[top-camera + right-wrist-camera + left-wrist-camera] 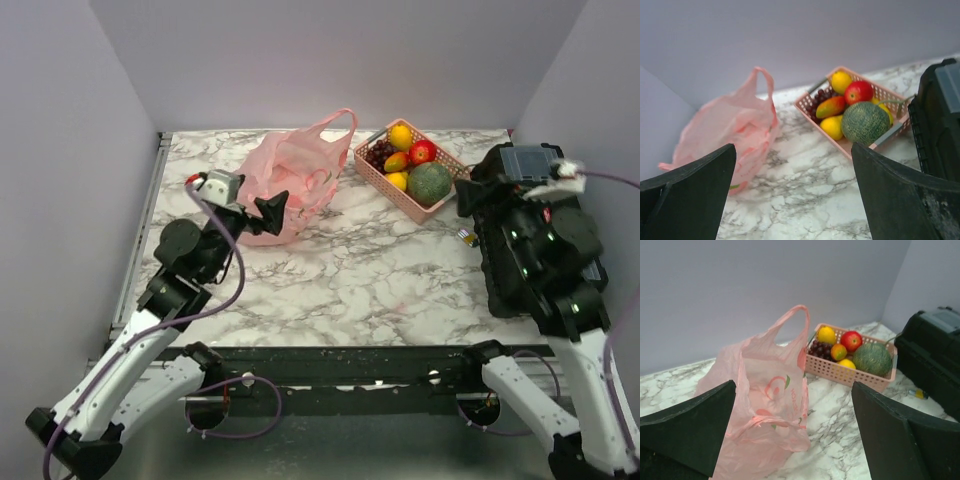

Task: Take the fake fruits out of the plastic bag
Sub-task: Reset both arms

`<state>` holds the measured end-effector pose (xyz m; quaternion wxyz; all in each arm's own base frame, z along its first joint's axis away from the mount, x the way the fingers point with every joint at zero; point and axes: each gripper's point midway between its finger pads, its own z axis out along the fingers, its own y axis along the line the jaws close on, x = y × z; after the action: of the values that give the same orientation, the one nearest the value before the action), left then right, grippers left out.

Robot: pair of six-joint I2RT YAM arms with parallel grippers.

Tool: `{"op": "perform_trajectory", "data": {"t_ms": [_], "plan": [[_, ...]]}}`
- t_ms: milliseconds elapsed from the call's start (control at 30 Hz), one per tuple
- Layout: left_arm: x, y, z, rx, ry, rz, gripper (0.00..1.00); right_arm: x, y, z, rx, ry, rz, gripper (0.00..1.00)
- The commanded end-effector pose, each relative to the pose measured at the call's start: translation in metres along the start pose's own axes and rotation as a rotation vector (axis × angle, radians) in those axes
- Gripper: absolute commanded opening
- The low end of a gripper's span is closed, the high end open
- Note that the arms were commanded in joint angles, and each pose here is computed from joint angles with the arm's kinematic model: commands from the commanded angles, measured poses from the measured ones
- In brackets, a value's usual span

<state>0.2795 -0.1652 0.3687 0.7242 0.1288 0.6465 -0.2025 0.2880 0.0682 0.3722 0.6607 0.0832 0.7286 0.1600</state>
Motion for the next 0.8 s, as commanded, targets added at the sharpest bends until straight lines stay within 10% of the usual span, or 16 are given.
{"op": "perform_trajectory", "data": {"t_ms": [0, 300, 767], "plan": [[-0.053, 0.001, -0.037, -0.006, -0.162, -0.108, 0.99, -0.022, -0.006, -0.061, -0.02, -0.111, -0.021, 1.0], [-0.094, -0.002, -0.101, 0.065, -0.375, -0.159, 0.99, -0.061, -0.025, -0.143, 0.015, -0.345, 0.067, 1.0], [-0.098, 0.005, -0.121, 0.038, -0.381, -0.14, 0.99, -0.048, -0.029, -0.133, 0.03, -0.311, 0.047, 1.0]]}}
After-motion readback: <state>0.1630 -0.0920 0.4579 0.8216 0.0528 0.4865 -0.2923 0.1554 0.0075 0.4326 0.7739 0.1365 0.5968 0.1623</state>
